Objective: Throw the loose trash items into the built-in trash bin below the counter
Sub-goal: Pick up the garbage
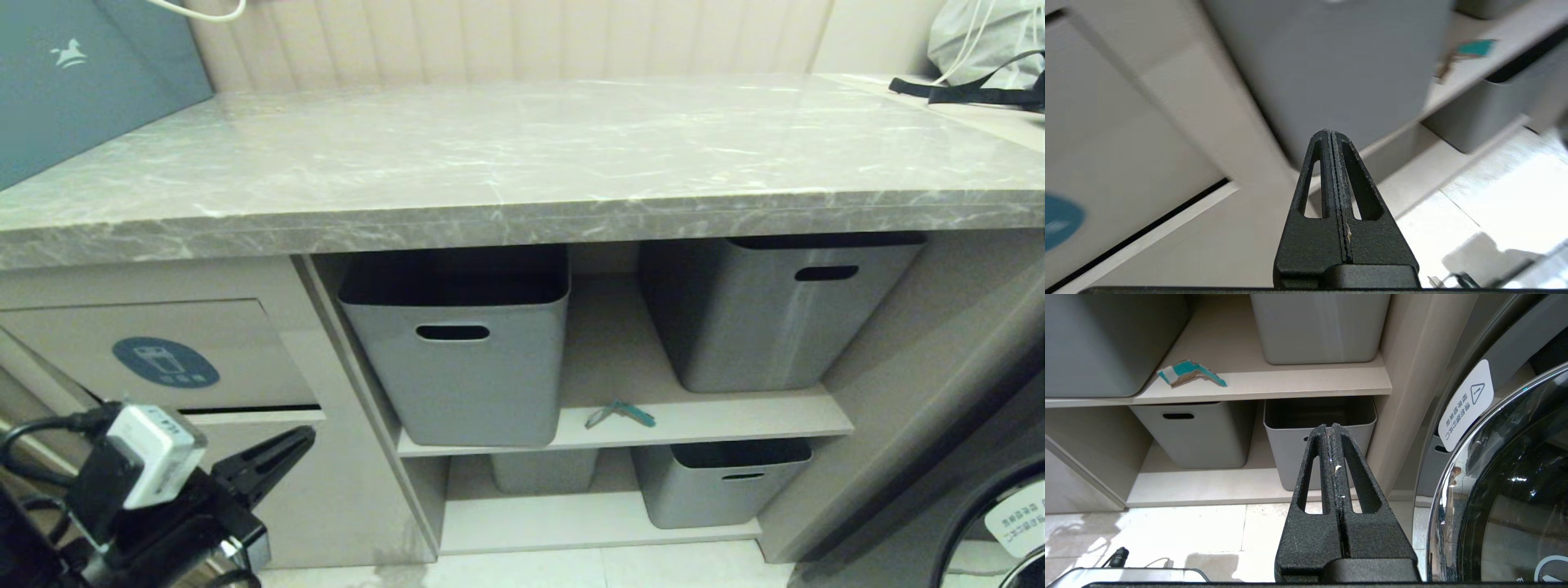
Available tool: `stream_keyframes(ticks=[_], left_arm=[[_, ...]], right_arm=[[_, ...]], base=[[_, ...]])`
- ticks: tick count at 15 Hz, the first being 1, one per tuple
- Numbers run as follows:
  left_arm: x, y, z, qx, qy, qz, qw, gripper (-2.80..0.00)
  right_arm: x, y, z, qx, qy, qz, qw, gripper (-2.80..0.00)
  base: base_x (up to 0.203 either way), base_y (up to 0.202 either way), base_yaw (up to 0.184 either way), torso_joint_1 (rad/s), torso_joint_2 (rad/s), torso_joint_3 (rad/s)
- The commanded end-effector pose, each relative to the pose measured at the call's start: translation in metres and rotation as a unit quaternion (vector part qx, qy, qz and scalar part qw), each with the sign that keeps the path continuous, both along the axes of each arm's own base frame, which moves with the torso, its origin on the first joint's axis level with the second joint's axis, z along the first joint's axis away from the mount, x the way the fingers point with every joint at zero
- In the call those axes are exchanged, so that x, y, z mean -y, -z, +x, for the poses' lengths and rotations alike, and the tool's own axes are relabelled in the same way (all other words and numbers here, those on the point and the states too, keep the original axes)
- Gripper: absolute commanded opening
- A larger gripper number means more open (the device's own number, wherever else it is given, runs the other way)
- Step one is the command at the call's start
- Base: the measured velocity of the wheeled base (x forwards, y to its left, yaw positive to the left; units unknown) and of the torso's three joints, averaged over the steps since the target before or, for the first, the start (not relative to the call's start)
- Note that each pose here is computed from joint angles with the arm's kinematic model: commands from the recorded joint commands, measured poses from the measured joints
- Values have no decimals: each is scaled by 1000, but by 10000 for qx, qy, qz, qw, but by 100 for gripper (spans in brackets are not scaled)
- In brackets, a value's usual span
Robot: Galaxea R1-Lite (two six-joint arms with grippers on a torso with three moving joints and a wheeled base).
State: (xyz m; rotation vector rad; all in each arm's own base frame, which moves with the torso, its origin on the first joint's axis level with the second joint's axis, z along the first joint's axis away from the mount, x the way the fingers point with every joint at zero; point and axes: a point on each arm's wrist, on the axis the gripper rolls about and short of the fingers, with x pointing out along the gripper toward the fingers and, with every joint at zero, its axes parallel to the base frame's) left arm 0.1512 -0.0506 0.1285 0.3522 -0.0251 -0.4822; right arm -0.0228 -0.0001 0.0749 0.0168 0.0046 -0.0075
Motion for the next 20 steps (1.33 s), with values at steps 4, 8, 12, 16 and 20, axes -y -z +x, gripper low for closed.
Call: stream_keyframes(ticks=[4, 8, 12, 16, 20], left_arm=[[11, 0, -5, 99, 381, 175, 9991, -280], [10, -1, -6, 109, 358, 165, 9992, -280], [2, -6, -11, 141, 147, 51, 9998, -280], [-24, -19, -54, 199, -392, -359, 9984, -280], [-43, -5, -116, 171, -1006, -699, 9923, -280]], right_arm=[[0, 0, 0, -6, 1, 0, 10000, -280], [0, 0, 0, -1, 1, 0, 10000, -280], [0, 0, 0, 0, 1, 0, 10000, -280], [0, 0, 0, -3, 1, 0, 10000, -280], [0, 0, 0, 0, 1, 0, 10000, -280]], base=[[0, 0, 0, 0, 0, 0], [0, 0, 0, 0, 0, 0], [0, 0, 0, 0, 0, 0], [0, 0, 0, 0, 0, 0], [0, 0, 0, 0, 0, 0]])
